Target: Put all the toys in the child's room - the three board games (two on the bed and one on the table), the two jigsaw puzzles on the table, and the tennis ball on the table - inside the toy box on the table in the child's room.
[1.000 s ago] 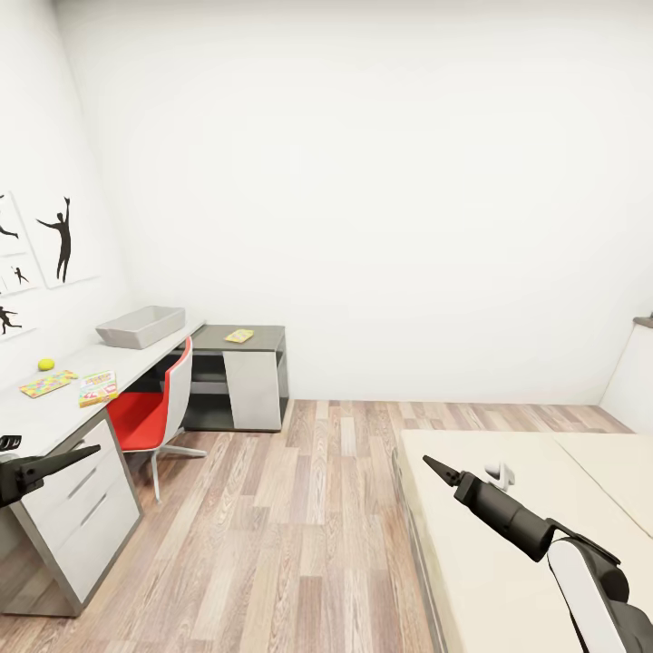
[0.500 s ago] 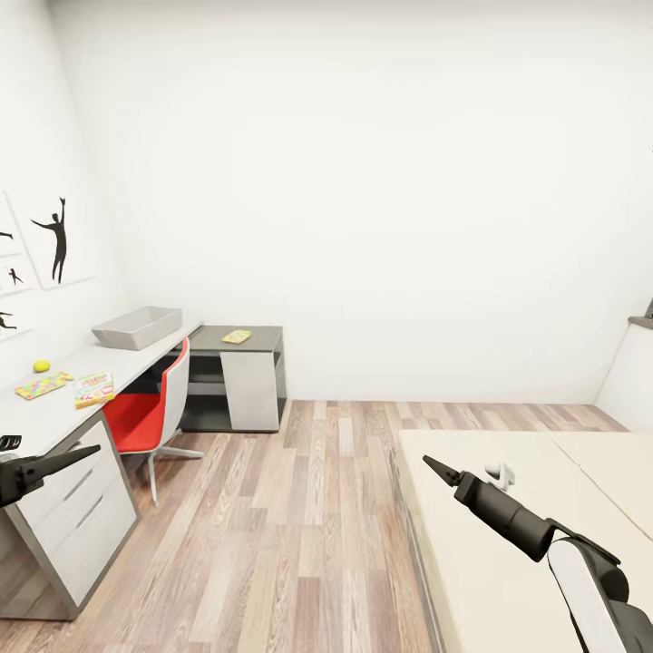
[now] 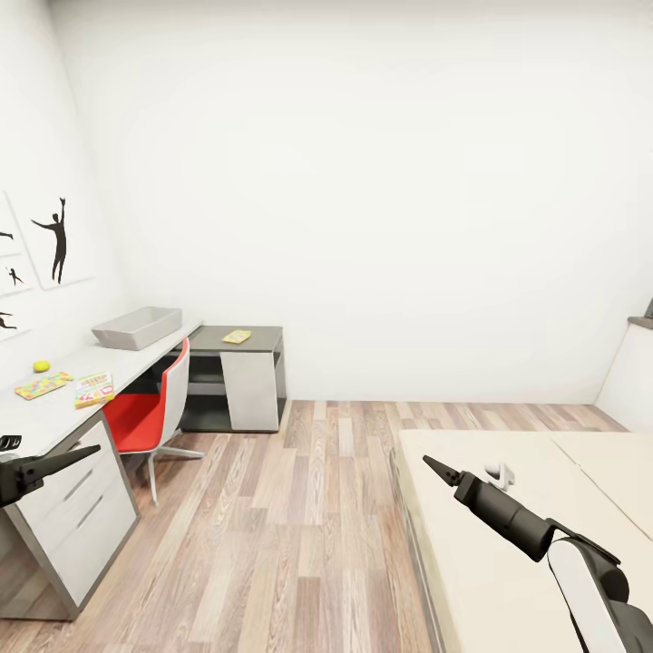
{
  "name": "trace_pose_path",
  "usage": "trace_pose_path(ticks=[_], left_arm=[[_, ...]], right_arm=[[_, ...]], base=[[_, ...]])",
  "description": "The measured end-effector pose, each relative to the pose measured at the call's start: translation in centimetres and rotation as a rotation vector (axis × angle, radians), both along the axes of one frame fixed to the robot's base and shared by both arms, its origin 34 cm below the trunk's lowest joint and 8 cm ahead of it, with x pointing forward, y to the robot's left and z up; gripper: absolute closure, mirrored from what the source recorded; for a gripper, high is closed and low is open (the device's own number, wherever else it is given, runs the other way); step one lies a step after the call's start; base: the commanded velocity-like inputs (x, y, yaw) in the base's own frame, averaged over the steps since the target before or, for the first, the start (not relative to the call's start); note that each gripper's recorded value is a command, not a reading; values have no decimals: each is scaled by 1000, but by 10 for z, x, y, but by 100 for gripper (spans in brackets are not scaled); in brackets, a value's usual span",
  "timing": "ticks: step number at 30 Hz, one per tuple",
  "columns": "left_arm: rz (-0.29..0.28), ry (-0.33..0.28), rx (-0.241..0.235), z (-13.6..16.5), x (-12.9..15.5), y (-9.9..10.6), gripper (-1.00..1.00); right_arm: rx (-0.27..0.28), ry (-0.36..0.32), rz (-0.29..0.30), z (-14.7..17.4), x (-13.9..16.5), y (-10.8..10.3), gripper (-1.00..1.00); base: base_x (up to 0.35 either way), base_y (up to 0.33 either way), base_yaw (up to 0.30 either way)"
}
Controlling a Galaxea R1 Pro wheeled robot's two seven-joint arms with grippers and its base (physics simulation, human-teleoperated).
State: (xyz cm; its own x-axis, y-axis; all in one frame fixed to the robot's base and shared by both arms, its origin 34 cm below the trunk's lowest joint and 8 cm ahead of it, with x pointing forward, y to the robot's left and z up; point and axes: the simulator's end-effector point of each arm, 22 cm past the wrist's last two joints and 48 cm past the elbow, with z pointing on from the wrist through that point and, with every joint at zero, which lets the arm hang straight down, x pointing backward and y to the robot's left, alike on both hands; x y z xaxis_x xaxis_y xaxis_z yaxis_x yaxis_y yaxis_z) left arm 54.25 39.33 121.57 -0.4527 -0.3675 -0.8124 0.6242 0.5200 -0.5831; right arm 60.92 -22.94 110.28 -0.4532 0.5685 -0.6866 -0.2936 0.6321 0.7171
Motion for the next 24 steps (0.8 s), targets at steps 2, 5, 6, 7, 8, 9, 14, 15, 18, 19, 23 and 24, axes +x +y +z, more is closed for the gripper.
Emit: trace_pose_path(ticks=[2,5,6,7,8,9,14,15,18,19,23,24], left_arm=[[0,0,0,0,0,0,-100],[0,0,0,0,0,0,-100],[0,0,0,0,0,0,-100],[0,0,0,0,0,0,-100],[0,0,0,0,0,0,-100],[0,0,0,0,0,0,-100],[0,0,0,0,0,0,-100],[0,0,0,0,0,0,-100],[0,0,0,0,0,0,-100],[0,0,0,0,0,0,-100],[0,0,0,0,0,0,-100],[0,0,0,0,0,0,-100]], right_arm=[[0,0,0,0,0,0,-100],[0,0,0,0,0,0,-100],[0,0,0,0,0,0,-100],[0,0,0,0,0,0,-100],[0,0,0,0,0,0,-100],[0,0,0,0,0,0,-100],[0,0,0,0,0,0,-100],[0,0,0,0,0,0,-100],[0,0,-1,0,0,0,-100],[0,0,-1,0,0,0,-100],[0,0,-1,0,0,0,-100],[0,0,-1,0,0,0,-100]], base=[[-60,0,0],[-145,0,0],[-135,0,0],[-108,0,0],[-86,0,0],[-69,0,0],[-28,0,0],[-9,0,0],[-5,0,0],[-2,0,0],[-1,0,0],[0,0,0]])
